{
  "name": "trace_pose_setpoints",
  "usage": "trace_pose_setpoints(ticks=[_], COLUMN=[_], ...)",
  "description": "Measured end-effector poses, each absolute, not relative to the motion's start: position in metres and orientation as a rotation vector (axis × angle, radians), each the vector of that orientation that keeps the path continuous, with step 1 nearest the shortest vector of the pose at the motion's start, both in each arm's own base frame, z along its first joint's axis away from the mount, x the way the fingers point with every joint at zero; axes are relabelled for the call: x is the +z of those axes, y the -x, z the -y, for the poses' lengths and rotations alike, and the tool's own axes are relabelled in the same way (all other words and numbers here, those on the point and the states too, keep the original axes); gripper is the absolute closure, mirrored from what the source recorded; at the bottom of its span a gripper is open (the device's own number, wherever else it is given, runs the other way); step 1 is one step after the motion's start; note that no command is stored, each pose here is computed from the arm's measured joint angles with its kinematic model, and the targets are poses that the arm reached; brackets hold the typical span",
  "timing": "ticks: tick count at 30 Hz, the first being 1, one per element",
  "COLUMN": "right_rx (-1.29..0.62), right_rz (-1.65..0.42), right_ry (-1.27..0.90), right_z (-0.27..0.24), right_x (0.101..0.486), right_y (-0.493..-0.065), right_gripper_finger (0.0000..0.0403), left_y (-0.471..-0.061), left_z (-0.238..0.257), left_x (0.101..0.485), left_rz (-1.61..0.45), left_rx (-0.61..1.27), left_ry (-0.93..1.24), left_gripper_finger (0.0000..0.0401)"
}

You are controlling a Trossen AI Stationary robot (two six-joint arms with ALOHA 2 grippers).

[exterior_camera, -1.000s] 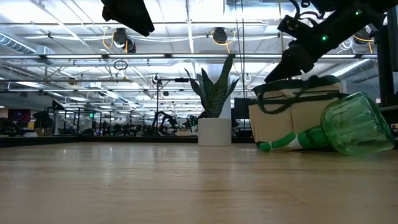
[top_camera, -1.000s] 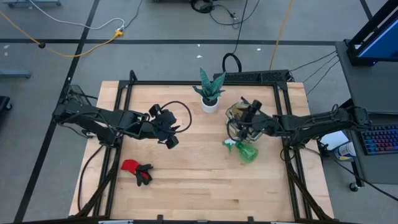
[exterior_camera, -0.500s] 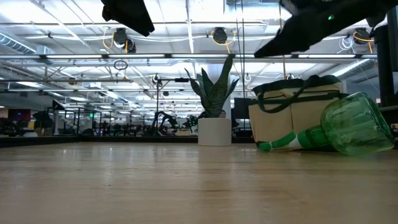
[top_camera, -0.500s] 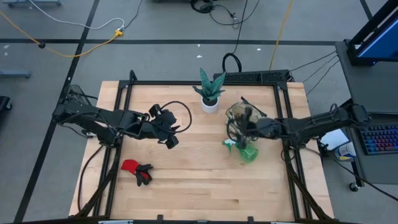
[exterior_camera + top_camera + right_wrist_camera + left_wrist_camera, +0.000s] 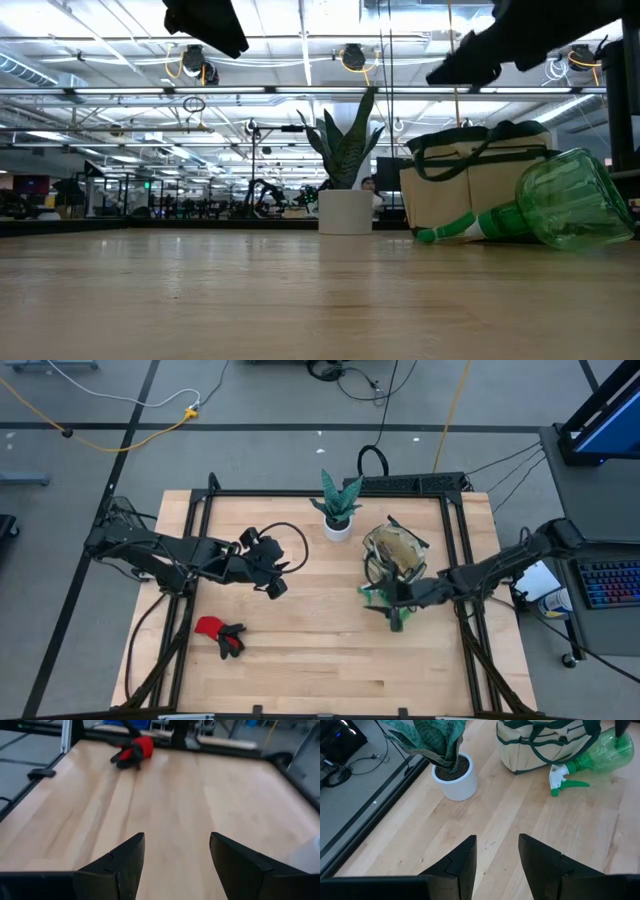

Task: Pick & Place Garden tools in Gardening bag
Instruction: Put the green spray bottle into the gardening bag

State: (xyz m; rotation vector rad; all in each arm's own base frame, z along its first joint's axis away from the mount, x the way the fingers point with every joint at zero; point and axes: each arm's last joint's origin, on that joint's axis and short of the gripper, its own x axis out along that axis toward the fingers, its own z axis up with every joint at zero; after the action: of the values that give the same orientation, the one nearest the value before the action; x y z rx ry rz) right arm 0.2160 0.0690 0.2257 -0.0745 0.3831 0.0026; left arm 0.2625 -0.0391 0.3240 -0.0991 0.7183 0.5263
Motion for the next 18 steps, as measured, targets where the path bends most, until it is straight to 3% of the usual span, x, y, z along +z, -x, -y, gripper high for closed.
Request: trace_pose_setpoints(ticks=[18], right_rx=[-0.102], right_rz=[-0.873], right_ry=[-0.289], right_z=[-0.075], right_x=[0.176], right_y=[-0.201], right_gripper_finger=[0.0188], left_y=[-0.262], left_z=[0.039], left_x=[0.324], left_rz=[-0.715], left_rx=[0.532], left_ry=[0.096], left_gripper_finger=[0.0249])
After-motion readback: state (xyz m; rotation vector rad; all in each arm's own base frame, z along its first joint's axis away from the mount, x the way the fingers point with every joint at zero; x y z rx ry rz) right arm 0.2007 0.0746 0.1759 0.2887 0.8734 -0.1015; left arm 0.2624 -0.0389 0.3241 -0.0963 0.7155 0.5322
